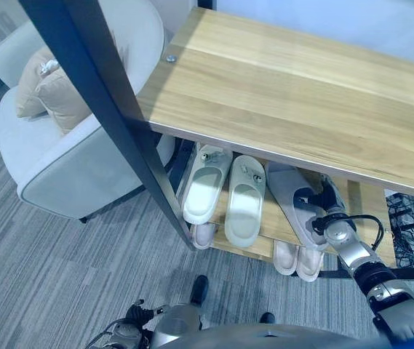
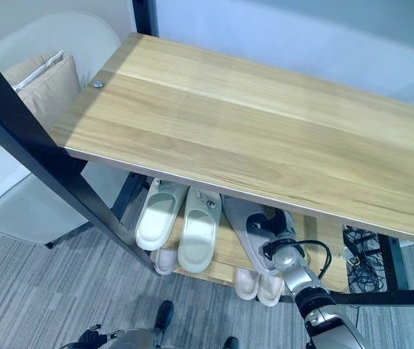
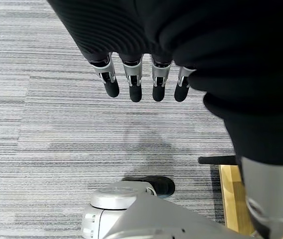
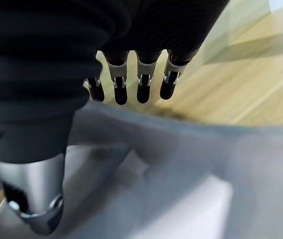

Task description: Arrange the slippers neatly on the shoe rack.

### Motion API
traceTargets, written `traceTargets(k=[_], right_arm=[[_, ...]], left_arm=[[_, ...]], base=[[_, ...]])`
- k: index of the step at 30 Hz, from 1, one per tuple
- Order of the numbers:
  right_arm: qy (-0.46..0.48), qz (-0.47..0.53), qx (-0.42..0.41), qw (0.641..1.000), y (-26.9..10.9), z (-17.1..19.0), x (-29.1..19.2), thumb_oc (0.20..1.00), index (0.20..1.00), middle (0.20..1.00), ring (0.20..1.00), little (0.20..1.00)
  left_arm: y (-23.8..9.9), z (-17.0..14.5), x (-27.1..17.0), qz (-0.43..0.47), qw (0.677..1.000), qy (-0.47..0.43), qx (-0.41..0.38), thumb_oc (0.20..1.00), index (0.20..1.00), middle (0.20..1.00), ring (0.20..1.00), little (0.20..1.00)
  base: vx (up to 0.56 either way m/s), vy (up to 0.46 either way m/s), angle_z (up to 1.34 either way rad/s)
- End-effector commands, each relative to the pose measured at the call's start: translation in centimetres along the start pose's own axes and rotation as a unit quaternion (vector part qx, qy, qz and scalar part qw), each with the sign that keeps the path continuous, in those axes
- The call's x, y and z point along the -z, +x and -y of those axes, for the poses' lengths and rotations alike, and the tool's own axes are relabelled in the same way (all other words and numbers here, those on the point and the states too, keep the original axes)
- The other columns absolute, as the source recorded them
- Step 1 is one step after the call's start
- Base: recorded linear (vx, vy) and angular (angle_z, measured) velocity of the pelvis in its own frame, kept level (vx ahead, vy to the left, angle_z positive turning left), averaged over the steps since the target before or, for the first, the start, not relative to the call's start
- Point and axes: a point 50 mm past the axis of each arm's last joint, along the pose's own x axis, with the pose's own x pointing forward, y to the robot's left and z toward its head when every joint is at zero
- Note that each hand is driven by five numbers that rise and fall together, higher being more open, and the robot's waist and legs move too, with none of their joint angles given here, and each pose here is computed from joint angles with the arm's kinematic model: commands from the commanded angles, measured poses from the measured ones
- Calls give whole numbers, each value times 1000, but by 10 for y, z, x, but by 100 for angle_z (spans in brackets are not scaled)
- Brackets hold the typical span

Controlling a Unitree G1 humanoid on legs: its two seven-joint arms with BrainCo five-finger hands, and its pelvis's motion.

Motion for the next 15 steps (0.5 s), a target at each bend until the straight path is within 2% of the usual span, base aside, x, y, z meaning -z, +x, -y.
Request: traceTargets(k=[1,2,11,15], right_arm=[[1,42,23,999,14,14,-19,426,426,426,426,426],[-1,43,21,999,14,13,-20,200,200,200,200,200],[-10,13,30,999,4,9,-2,200,200,200,200,200],[-23,-5,57,998,-14,14,16,200,200,200,200,200]], left_arm=[[-6,24,14,-21,999,26,38,1000,1000,1000,1000,1000],[-6,24,15,-22,999,25,38,1000,1000,1000,1000,1000],[-5,21,12,-21,999,22,31,1000,1000,1000,1000,1000],[-4,22,8,-20,999,18,26,1000,1000,1000,1000,1000]], base=[[14,6,20],[7,8,14],[1,2,2],[-16,10,-3]])
